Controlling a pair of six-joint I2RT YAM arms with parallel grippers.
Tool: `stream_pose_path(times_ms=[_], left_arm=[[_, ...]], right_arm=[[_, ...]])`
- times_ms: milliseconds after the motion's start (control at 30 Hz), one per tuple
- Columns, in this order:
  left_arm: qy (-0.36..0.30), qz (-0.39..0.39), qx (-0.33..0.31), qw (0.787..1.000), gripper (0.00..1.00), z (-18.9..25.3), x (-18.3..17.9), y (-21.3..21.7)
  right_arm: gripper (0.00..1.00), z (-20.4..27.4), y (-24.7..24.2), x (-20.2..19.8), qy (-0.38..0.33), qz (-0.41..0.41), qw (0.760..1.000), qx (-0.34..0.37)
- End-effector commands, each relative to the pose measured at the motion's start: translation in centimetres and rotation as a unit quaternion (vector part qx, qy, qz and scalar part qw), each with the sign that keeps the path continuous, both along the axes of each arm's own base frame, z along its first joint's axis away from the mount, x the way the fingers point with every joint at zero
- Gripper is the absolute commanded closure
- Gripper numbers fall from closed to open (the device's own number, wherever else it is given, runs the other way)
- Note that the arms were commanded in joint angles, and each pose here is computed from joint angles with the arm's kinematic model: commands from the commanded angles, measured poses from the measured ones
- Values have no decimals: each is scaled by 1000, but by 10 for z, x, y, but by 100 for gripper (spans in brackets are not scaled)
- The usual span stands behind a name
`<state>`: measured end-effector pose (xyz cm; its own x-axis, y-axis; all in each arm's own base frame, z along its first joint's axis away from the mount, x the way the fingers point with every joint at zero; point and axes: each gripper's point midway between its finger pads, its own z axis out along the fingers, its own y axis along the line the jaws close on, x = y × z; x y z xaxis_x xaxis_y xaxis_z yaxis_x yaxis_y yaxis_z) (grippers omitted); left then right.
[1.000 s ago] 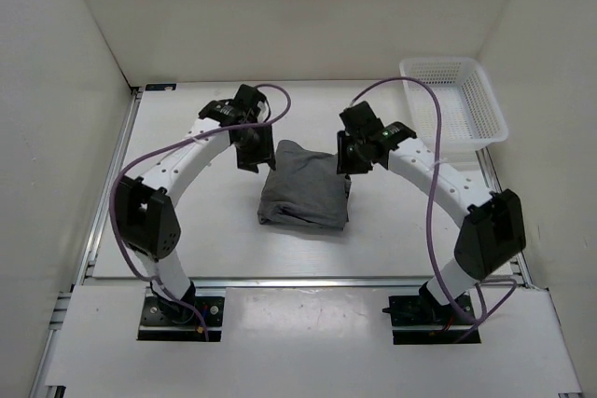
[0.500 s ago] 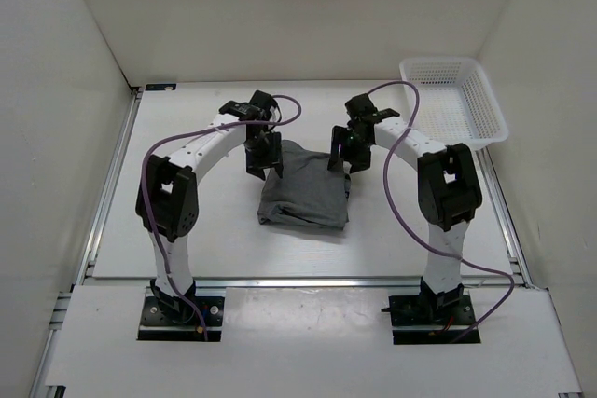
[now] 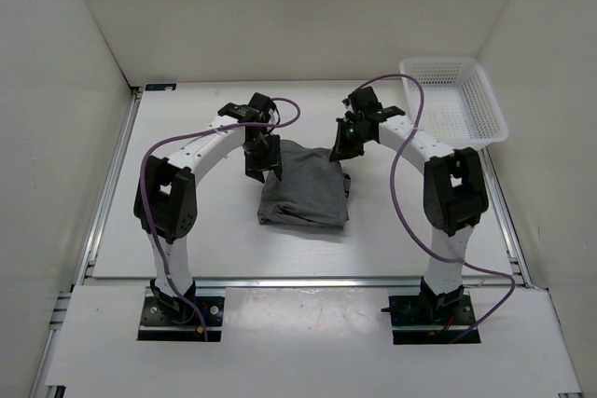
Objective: Fold and stack the shorts
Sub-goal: Fold the shorts
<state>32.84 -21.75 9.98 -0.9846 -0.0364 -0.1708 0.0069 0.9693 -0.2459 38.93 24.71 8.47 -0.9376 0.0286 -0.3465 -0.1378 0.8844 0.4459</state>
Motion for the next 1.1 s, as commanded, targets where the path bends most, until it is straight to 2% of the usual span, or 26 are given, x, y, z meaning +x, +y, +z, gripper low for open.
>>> stream_pose_path(times_ms=[0, 233, 400, 433, 467, 500, 567, 633, 733, 800, 867, 1000, 1033, 1067], left_arm=[[-35, 2, -23, 999, 41, 30, 0, 0], [-39, -3, -23, 999, 41, 34, 4, -2], [-29, -21, -27, 999, 37, 28, 6, -7], [-26, -21, -26, 999, 36, 25, 8, -8], [-22, -21, -24, 999, 36, 21, 8, -8], [-18, -21, -22, 999, 34, 21, 6, -7], [-15, -30, -19, 999, 31, 20, 2, -9], [-7, -41, -16, 999, 30, 17, -10, -12], [4, -47, -12, 999, 30, 8, -33, -9], [13, -47, -25, 999, 27, 5, -45, -9], [37, -54, -24, 998, 23, -13, -64, -10], [54, -63, -17, 996, 23, -34, -78, -17], [53, -61, -8, 997, 27, -38, -76, -15], [59, -60, 0, 996, 35, -44, -78, -16]], right_arm=[[100, 69, 0, -6, -75, 3, 997, 25], [100, 84, -29, -53, -48, -38, 998, -5], [100, 70, -47, -65, -28, -71, 996, -38], [96, 57, -51, -64, -16, -78, 995, -59], [65, 50, -63, -60, -14, -99, 991, -92], [44, 43, -71, -60, -11, -108, 987, -115], [17, 44, -76, -55, -20, -121, 983, -138], [10, 60, -84, -55, -50, -134, 978, -152], [9, 71, -82, -68, -69, -132, 977, -150], [9, 65, -80, -85, -58, -121, 981, -142], [9, 46, -74, -109, -25, -92, 986, -139], [16, 16, -58, -143, 28, -72, 993, -95], [23, 12, -52, -146, 33, -71, 993, -83], [26, 7, -51, -150, 41, -71, 994, -77]])
